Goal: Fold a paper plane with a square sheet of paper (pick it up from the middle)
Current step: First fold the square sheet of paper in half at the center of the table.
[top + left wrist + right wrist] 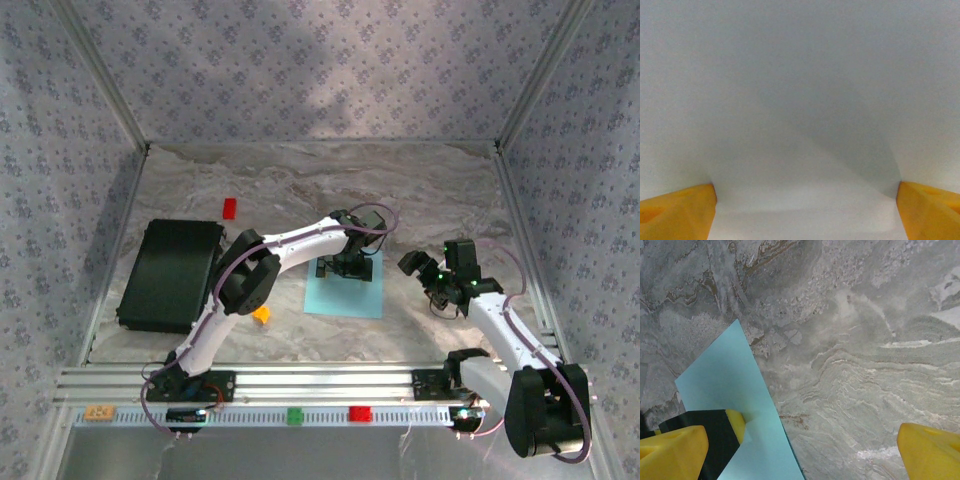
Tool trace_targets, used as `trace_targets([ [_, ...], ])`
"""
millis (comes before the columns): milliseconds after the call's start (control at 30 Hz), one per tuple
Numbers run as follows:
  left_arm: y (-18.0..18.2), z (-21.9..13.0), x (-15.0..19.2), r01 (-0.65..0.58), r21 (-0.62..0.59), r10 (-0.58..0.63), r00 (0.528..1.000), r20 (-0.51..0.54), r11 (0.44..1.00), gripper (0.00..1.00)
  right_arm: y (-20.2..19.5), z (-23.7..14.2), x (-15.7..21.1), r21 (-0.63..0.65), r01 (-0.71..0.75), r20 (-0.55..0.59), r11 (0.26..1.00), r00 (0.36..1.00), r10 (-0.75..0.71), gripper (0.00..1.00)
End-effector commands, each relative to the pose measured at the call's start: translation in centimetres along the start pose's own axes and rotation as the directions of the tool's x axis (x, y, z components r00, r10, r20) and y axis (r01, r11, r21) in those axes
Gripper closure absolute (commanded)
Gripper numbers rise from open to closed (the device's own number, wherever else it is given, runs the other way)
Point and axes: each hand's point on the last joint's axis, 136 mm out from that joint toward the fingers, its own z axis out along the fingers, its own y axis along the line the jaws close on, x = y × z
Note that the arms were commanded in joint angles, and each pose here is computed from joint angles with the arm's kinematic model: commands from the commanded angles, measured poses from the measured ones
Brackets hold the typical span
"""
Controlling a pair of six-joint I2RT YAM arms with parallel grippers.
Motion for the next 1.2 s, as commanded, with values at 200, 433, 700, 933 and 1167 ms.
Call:
trace_targets([
  [200, 0.6, 2.8, 2.0, -0.026, -0.049, 0.022, 0.997, -0.078, 0.998, 0.09, -0.5, -0.4, 0.0, 0.024, -0.027, 0.005, 0.999, 1.0, 0.027, 0.01],
  [433, 0.6, 2.7, 2.1, -0.029, -0.053, 0.025, 0.997, -0.077, 0.998, 0.1, -0.4, -0.6, 0.0, 0.013, -0.023, 0.013, 1.0, 1.0, 0.022, 0.01],
  [700, 0.5, 2.4, 1.9, -0.036, -0.051, 0.032, 0.997, -0.069, 0.998, 0.12, -0.2, -0.8, 0.0, 0.004, -0.022, 0.018, 1.0, 1.0, 0.021, 0.01],
  [933, -0.5, 1.1, 1.3, -0.075, -0.005, 0.075, 0.997, -0.027, 0.997, 0.24, 2.0, -1.2, -0.5, -0.094, 0.014, 0.042, 0.995, 0.999, -0.01, 0.01],
  [1167, -1.1, -1.5, -0.1, -0.103, 0.044, 0.099, 0.991, 0.087, 0.994, 0.48, 2.9, -2.7, -1.5, -0.135, 0.031, 0.141, 0.99, 0.99, -0.011, 0.01],
])
